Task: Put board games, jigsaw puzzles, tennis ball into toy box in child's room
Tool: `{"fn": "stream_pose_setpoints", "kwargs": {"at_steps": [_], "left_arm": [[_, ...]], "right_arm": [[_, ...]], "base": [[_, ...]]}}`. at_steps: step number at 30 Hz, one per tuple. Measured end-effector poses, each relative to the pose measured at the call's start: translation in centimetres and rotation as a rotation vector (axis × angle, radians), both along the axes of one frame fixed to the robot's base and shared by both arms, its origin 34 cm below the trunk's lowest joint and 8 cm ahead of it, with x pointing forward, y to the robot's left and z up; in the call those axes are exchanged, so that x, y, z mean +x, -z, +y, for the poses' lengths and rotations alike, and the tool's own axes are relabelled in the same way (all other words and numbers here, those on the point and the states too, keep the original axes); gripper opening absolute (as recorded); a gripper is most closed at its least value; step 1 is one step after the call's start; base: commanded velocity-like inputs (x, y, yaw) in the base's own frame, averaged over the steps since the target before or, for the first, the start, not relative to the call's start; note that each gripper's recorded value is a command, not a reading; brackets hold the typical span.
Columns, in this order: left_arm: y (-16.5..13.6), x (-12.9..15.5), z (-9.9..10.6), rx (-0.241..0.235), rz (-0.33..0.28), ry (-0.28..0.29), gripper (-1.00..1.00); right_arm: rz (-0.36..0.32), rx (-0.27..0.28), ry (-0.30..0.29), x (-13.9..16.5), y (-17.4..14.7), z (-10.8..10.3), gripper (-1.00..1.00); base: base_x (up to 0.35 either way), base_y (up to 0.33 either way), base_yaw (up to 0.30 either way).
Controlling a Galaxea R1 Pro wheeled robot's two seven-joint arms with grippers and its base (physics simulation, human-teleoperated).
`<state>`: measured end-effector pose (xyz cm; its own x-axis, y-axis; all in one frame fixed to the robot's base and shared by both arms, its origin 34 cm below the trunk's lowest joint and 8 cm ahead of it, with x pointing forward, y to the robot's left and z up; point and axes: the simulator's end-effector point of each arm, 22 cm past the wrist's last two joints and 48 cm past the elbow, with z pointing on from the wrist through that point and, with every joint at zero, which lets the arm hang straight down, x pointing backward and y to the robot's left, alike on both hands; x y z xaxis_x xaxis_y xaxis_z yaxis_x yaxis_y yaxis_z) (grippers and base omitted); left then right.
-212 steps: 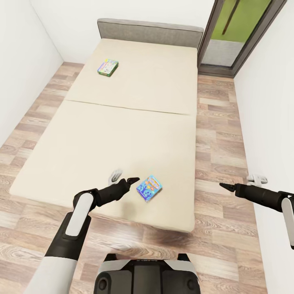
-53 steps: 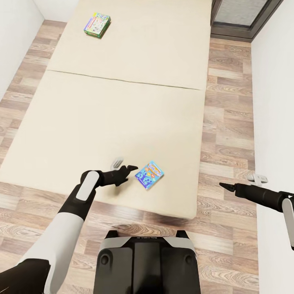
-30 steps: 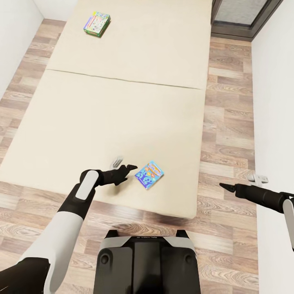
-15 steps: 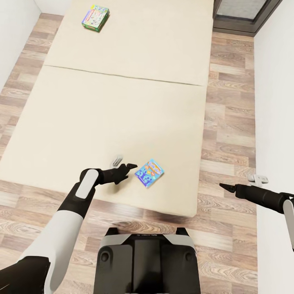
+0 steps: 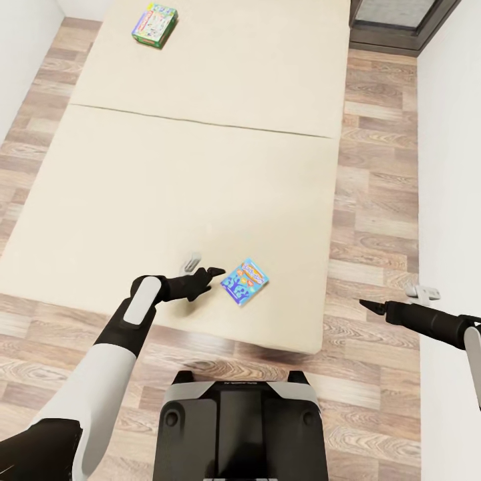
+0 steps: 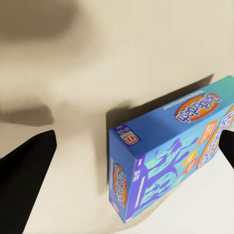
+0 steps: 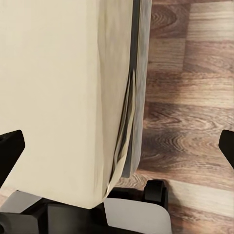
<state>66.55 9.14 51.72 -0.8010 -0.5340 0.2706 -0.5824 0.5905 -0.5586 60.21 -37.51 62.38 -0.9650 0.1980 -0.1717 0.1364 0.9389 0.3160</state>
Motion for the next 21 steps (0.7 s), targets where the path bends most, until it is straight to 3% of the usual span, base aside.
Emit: {"fn": "stream_pose_setpoints", "kwargs": {"at_steps": [8, 21], "left_arm": [[0.07, -0.02, 0.04, 0.002, 0.000, 0.001, 1.00], [0.10, -0.04, 0.05, 0.003, 0.000, 0.002, 1.00]], "right_arm": [[0.000, 0.000, -0.001, 0.00, 0.00, 0.03, 1.00], [-0.001, 0.000, 0.000, 0.02, -0.01, 0.02, 1.00]], "base": [[0.000, 0.000, -0.138], [0.000, 0.000, -0.232]]}}
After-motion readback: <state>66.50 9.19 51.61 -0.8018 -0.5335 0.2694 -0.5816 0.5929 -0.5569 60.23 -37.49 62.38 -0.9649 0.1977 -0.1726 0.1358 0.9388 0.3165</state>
